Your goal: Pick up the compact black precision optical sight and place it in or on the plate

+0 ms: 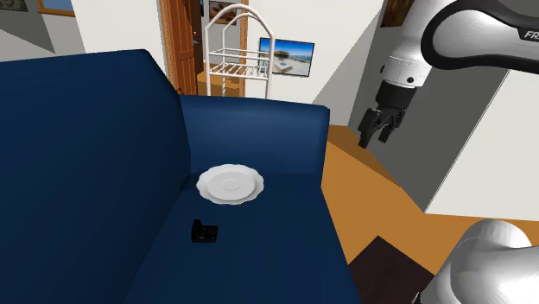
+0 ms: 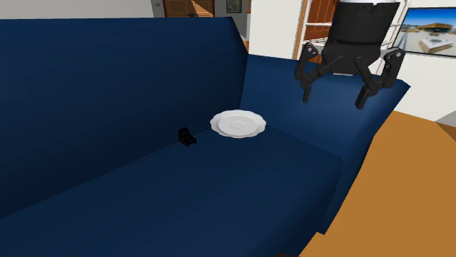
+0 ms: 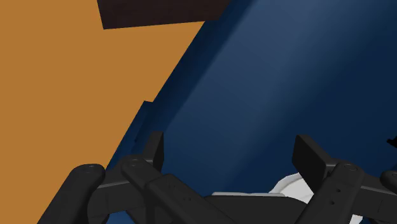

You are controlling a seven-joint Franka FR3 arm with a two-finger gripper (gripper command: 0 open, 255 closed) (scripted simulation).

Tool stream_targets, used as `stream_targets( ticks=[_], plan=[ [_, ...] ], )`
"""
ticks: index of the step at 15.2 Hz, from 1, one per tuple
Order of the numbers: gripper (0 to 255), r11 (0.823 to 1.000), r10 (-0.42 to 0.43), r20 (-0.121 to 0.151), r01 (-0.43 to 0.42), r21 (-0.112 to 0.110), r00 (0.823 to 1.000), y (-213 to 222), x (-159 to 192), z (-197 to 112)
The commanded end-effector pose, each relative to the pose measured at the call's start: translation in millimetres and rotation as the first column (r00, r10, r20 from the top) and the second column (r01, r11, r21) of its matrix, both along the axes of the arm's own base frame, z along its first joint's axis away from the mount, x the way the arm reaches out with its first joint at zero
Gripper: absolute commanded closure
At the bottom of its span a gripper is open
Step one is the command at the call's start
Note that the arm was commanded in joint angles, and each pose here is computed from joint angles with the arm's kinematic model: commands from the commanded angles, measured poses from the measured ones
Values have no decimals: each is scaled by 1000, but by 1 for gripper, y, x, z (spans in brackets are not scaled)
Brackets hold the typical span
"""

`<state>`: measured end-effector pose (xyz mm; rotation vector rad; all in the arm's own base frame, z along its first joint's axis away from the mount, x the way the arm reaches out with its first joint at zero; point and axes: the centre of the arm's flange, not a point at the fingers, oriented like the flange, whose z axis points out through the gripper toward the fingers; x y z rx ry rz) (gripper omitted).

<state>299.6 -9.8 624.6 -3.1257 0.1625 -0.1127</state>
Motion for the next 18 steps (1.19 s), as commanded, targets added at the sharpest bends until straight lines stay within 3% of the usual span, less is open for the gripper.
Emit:
stream_targets(
  ticks=[1, 18],
  plan=[
    [0, 1000, 0, 0, 0, 0, 1000, 0, 0, 0],
    [0, 981, -191, -52, 192, 9, 980, 187, 75, -102]
  ],
)
